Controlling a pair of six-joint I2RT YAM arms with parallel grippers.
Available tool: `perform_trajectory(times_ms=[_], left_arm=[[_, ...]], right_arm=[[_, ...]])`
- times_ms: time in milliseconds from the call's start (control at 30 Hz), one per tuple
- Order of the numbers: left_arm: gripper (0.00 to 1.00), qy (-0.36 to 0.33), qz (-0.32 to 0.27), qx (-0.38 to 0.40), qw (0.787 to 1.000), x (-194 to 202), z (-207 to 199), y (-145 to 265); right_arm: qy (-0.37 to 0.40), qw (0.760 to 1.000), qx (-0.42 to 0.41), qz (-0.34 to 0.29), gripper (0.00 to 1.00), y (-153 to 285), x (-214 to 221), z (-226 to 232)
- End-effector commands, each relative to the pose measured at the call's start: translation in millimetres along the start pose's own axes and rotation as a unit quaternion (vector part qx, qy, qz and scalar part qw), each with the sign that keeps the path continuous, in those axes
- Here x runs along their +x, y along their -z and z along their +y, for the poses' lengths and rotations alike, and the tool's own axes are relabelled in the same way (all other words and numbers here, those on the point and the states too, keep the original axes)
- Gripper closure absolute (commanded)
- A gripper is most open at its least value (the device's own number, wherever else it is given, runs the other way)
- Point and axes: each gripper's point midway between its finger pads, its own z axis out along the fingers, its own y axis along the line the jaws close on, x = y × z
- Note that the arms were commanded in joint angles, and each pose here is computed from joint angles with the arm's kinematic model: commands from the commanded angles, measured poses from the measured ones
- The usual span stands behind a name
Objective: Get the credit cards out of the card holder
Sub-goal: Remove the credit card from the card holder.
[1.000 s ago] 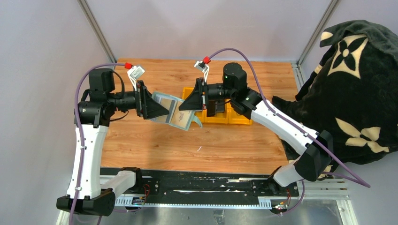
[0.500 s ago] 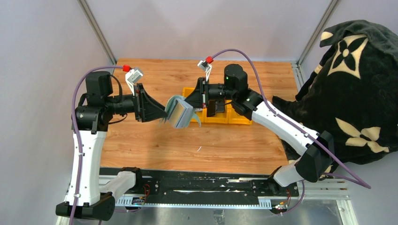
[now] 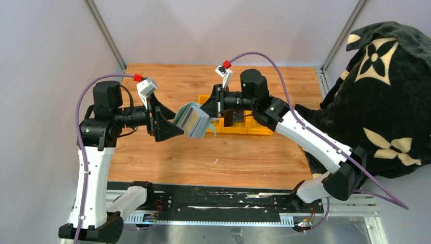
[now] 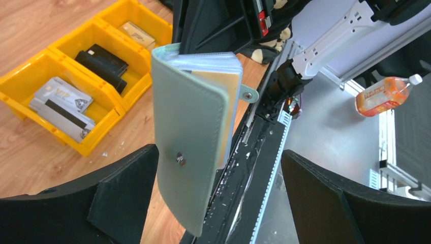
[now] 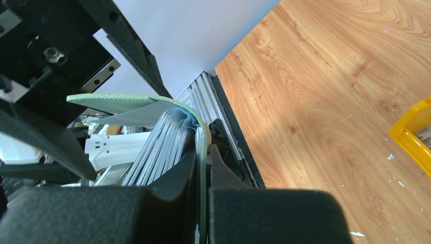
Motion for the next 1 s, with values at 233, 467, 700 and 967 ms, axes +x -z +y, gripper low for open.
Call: perform_trajectory(times_ms=[233,467,700,967], left_arm=[[0.06,-0.118,0.011,-0.103,0.988,9.8,32.8,3.5],[0.12,-0.124,0.013,-0.11,0.986,9.9,37.7,-2.1],[0.24,-0.148,0.011,-0.14,0.979,5.2,43.2,4.3],[0.41,-0.167,-0.003,-0.156,0.974,-6.3,37.9,12.2]], right_arm=[[0.009,0.998,0.035,-0.049,1.0,-15.6,-22.3,35.7],[0.004,0.998,0.038,-0.05,1.0,-24.5,-24.2,36.2],[0.017,0.998,0.031,-0.045,1.0,-20.2,-19.3,37.2],[0.032,0.998,-0.008,-0.054,1.0,-7.1,-15.4,44.8]])
